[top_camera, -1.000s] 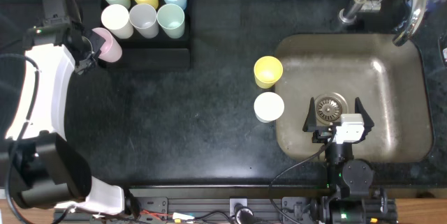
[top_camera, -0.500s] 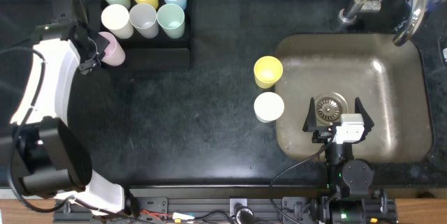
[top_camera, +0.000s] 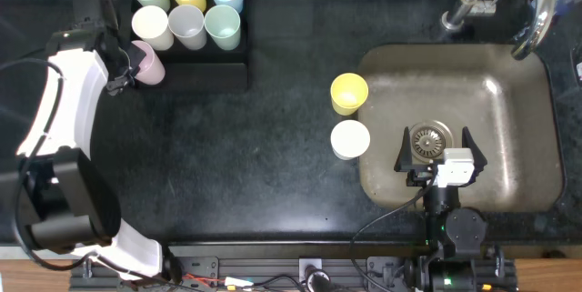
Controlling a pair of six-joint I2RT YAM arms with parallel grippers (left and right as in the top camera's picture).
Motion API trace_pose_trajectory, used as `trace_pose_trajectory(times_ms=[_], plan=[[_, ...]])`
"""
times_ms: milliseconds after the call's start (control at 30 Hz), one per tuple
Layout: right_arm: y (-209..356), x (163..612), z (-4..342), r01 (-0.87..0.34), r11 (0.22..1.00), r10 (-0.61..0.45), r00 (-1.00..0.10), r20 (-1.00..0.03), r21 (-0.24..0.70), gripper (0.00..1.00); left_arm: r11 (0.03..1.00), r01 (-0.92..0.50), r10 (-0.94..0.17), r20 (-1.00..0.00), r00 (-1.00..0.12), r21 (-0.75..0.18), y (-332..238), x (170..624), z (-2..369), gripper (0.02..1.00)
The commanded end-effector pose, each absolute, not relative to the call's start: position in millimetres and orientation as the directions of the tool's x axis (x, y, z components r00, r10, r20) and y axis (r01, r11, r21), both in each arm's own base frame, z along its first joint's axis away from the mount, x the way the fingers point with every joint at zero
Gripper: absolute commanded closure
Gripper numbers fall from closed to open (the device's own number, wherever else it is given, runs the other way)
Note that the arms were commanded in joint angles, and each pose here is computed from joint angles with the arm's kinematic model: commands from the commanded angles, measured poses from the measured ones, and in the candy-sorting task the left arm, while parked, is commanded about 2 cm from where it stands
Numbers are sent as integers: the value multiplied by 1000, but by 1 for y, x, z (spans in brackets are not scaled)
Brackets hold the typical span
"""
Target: Store Cups
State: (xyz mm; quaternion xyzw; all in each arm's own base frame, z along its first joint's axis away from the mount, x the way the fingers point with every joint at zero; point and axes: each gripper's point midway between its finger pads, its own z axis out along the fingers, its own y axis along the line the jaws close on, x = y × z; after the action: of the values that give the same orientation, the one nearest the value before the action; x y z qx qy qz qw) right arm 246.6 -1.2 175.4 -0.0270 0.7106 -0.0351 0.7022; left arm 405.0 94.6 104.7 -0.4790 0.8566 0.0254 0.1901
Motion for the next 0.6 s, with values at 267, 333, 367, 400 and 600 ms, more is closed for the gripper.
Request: trace_pose_trajectory(times_ms=[267, 333, 367, 400, 600], plan=[[-1, 247, 172, 10, 996, -87, -11, -996, -87, 5, 546, -832, -798, -366, -480, -99, 93, 410, 96, 956], [-1, 247, 172, 10, 996, -87, -11, -996, -87, 3, 546, -832, -798, -366, -480, -99, 93, 410, 96, 481], [-1, 247, 172, 10, 996, -87, -11, -996, -87, 3, 546, -832, -798, -365, -480, -98, 93, 410, 96, 38], [-1, 247, 172, 10, 996, -87, -11, -996, -87, 3, 546, -832, -798, -365, -480, -99, 93, 410, 96, 18], [-1, 247, 172, 10, 996, -87, -11, -996, -87, 3, 544, -834, -796, -370, -479, -90, 93, 401, 109, 18]])
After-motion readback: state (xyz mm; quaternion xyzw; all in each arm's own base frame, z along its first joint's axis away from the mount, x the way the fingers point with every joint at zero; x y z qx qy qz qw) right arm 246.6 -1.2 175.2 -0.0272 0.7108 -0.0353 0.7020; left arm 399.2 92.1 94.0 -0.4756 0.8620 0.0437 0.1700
